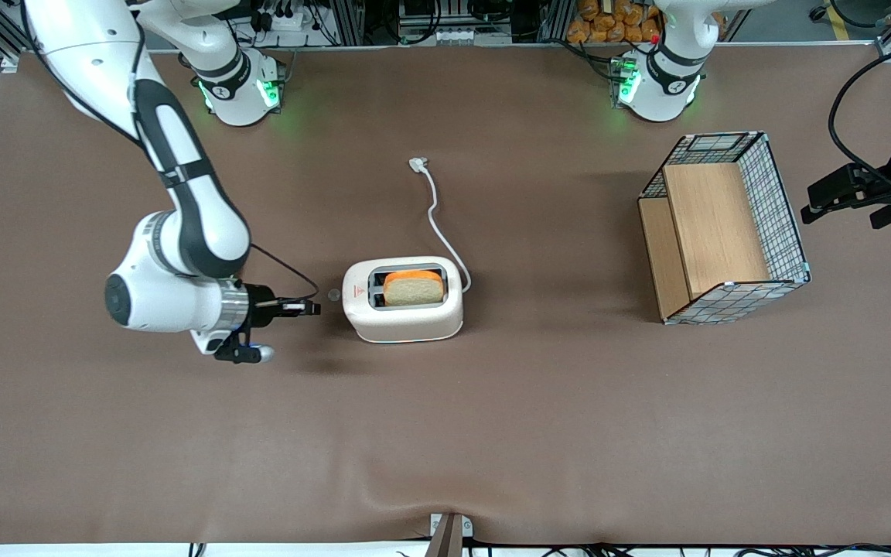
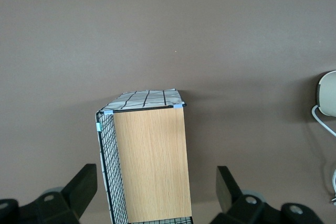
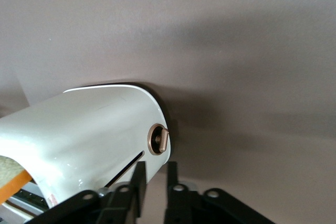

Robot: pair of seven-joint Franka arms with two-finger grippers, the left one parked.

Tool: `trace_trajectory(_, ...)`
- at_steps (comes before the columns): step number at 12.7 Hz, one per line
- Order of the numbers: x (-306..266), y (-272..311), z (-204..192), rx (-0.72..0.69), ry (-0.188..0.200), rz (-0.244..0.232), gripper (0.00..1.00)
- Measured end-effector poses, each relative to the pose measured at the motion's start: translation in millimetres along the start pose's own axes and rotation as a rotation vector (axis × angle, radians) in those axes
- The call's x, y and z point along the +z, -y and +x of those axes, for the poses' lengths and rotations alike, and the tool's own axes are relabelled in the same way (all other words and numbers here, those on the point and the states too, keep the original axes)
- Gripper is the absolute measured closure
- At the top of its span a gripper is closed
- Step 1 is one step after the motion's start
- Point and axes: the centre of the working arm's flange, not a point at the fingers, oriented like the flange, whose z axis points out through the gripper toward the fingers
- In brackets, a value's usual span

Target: Press toaster button with right arm

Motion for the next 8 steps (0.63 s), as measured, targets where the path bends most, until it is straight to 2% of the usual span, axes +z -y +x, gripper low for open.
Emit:
trace_trajectory(3,-2.7,0.5,2.5,-0.02,-0.005,-0.019,0.41)
trace_trajectory(6,-29.0,6.1,10.6,-0.092,-0.022,-0.109,0.09)
trace_trajectory(7,-46.0,10.9,13.5,-0.116,-0.019,-0.132,0.01)
trace_trajectory(8,-66.5,14.9,17.0,-0.137,-0.024,-0.155,0.0)
